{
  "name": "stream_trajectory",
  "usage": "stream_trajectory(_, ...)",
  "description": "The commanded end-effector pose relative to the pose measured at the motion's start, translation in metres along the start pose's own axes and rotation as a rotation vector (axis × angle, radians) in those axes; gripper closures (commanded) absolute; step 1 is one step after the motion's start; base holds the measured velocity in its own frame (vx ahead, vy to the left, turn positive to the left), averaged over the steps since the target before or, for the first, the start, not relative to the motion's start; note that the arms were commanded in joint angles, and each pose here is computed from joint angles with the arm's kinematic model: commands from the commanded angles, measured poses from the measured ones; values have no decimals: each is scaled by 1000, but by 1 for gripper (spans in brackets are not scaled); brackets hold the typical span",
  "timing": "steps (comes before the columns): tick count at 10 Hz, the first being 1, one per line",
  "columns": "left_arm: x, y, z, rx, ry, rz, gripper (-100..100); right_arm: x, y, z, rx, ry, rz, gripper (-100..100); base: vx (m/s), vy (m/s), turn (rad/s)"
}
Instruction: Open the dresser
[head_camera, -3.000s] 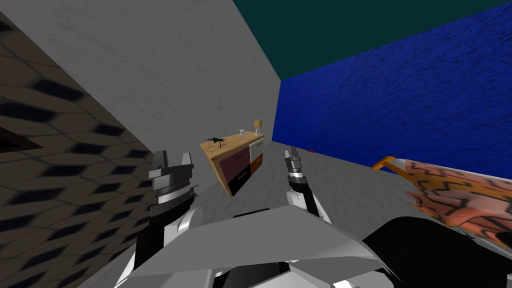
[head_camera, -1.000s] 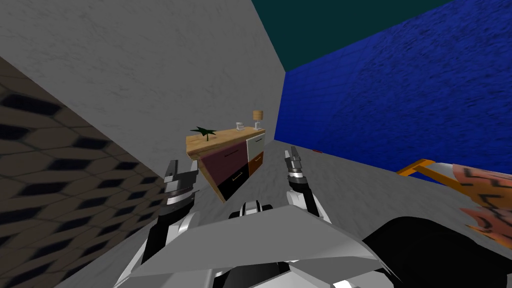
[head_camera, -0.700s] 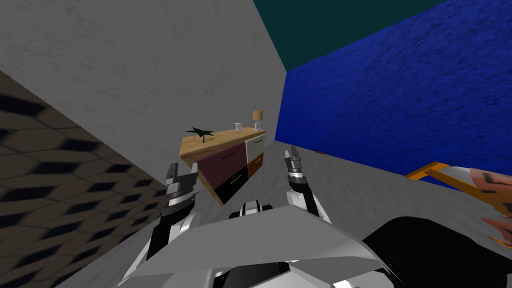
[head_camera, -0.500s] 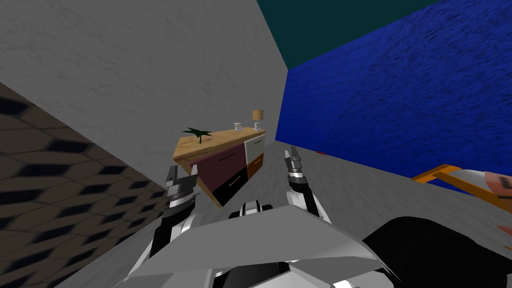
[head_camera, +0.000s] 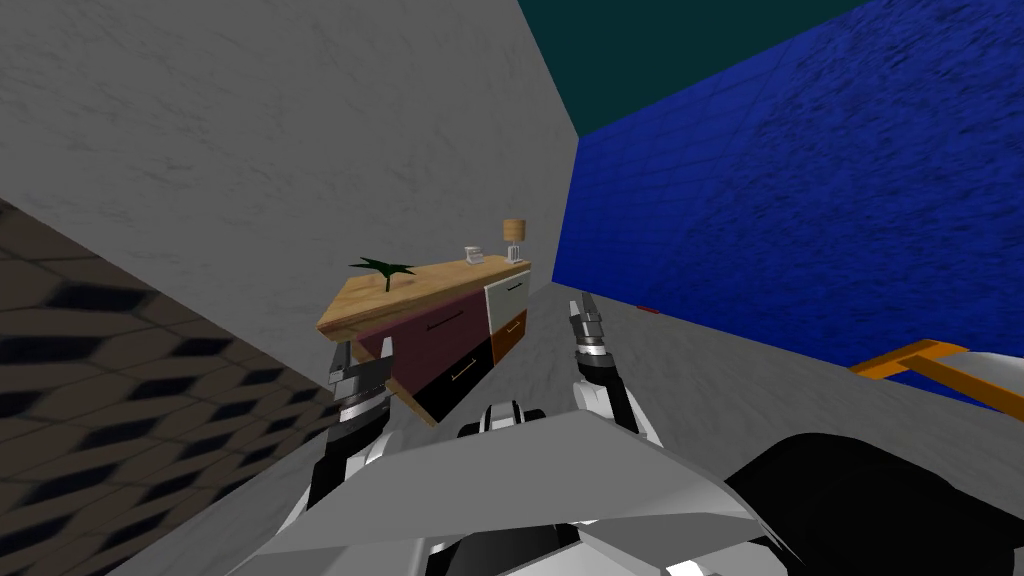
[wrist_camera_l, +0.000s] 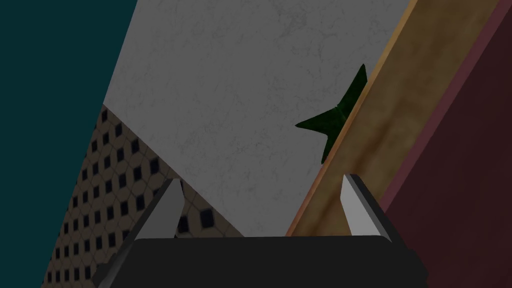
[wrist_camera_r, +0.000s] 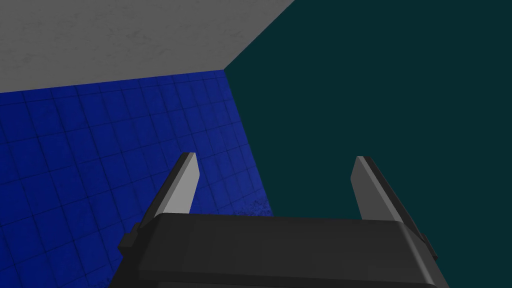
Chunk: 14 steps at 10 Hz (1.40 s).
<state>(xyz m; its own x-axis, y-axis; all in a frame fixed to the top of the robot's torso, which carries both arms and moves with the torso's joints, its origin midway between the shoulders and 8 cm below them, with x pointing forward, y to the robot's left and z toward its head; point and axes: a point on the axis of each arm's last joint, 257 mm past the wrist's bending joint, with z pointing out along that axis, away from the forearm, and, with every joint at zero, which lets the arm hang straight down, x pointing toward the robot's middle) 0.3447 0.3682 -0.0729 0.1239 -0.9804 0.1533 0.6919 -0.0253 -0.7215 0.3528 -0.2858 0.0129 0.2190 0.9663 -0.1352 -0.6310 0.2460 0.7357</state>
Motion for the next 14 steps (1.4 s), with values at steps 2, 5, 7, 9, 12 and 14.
stream_trajectory(2, -18, 18, -17, -20, -50, -32, -100, 0, 0, 0, 0, 0, 0, 0, 86, -63, 22)
stream_trajectory(5, -37, 33, -36, -32, -111, -69, -100, 0, 0, 0, 0, 0, 0, 0, 131, -97, 49)
stream_trajectory(7, -45, 42, -45, -47, -134, -77, -100, 0, 0, 0, 0, 0, 0, 0, 82, -63, 20)
stream_trajectory(9, -57, 52, -60, -59, -173, -94, -100, 0, 0, 0, 0, 0, 0, 0, 101, -89, 41)
stream_trajectory(12, -73, 64, -80, -71, -225, -116, -100, 0, 0, 0, 0, 0, 0, 0, 120, -97, 43)
stream_trajectory(14, -78, 67, -86, -74, -240, -122, -100, 0, 0, 0, 0, 0, 0, 0, 97, -81, 25)
